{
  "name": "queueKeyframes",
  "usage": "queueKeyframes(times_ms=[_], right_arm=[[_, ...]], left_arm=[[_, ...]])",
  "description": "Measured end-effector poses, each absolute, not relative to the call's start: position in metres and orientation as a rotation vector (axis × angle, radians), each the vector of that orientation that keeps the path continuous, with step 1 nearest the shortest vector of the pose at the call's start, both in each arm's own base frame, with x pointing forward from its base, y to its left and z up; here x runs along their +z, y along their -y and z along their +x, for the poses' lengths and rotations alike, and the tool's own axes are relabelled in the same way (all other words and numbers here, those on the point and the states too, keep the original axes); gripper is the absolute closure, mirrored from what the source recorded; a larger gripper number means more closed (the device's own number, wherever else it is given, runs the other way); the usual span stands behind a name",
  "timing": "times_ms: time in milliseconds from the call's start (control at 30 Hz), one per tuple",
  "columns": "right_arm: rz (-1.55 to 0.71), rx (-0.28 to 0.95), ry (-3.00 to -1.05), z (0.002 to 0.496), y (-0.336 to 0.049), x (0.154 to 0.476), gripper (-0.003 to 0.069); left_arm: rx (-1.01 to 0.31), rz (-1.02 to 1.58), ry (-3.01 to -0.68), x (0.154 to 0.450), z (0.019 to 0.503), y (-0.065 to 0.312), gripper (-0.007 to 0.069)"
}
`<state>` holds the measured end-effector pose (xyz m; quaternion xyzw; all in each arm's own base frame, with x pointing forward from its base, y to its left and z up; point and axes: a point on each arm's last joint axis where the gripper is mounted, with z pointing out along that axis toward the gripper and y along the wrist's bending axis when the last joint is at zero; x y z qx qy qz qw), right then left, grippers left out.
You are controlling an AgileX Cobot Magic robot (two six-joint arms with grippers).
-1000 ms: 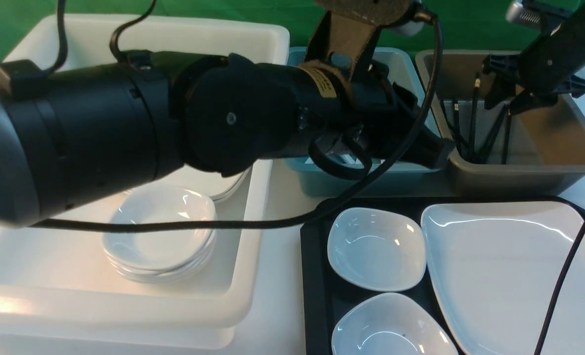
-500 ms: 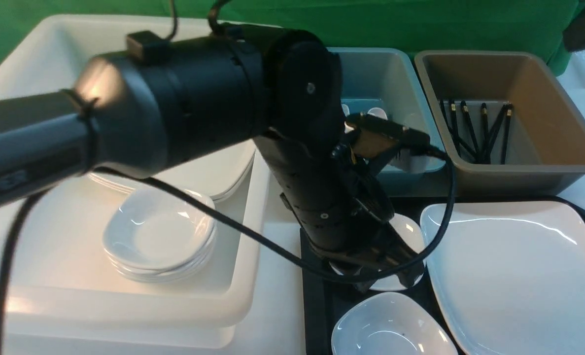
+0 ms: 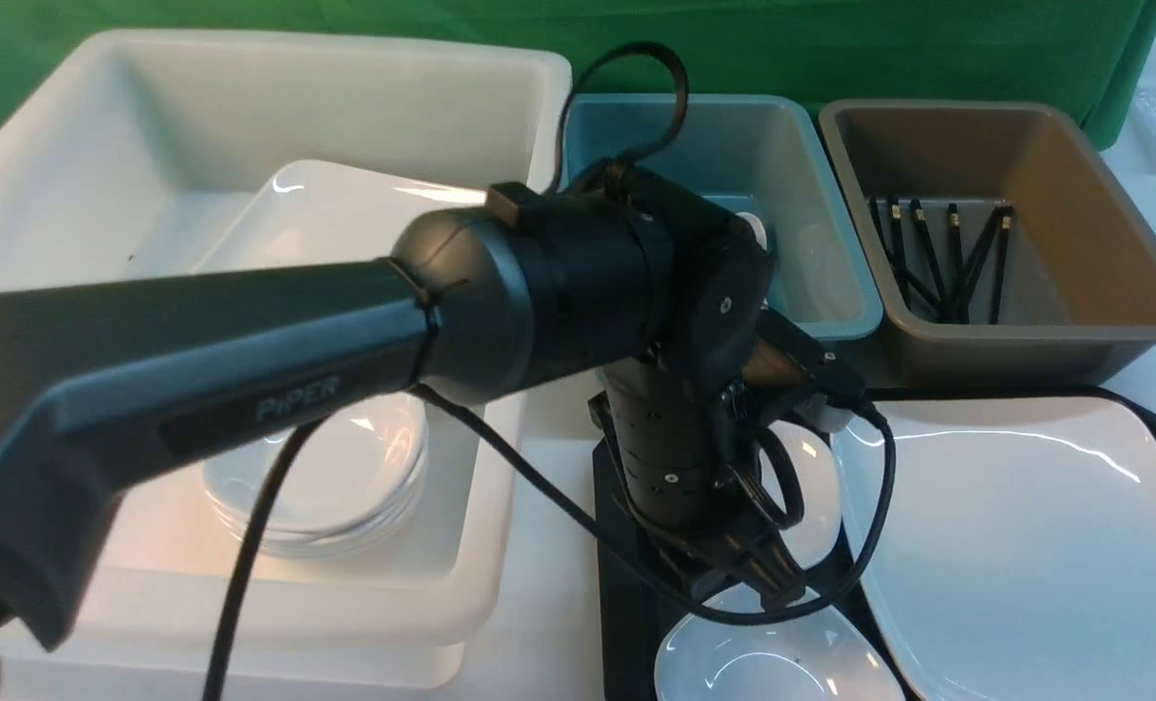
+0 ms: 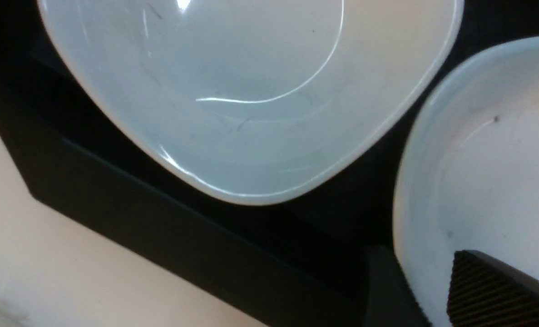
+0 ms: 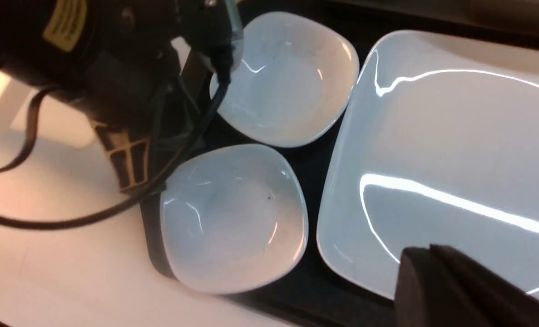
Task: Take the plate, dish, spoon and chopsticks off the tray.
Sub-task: Use the left arm to grab a small plate from the dinner plate
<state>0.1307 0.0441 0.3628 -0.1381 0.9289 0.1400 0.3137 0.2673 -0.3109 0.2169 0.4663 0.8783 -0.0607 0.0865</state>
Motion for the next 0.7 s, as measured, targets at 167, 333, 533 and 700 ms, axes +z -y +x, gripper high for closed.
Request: queueKeyframes(times_ms=[167,333,533,700], right_arm=[[-0.361,0.368,-2.433,0.120,-0.042,0.358,0.0639],[-0.357,0.395,-2.434,0.120,-0.044,0.358,0.0639],[-0.400,0.413,-2.441,0.118,-0.046,0.357,0.0639],[-0.422,0.414,-2.443,0.117,-0.046,0.357,0.0639]], left_arm=[[-0.183,1.380,-2.613,0.202,0.272,0.317,0.0216],[-0.189,1.380,-2.638,0.185,0.275,0.321,0.0130],[-0.226,1.368,-2.692,0.169,0.274,0.325,0.0137],[-0.261,1.360,-2.747,0.162,0.271,0.326,0.0207]])
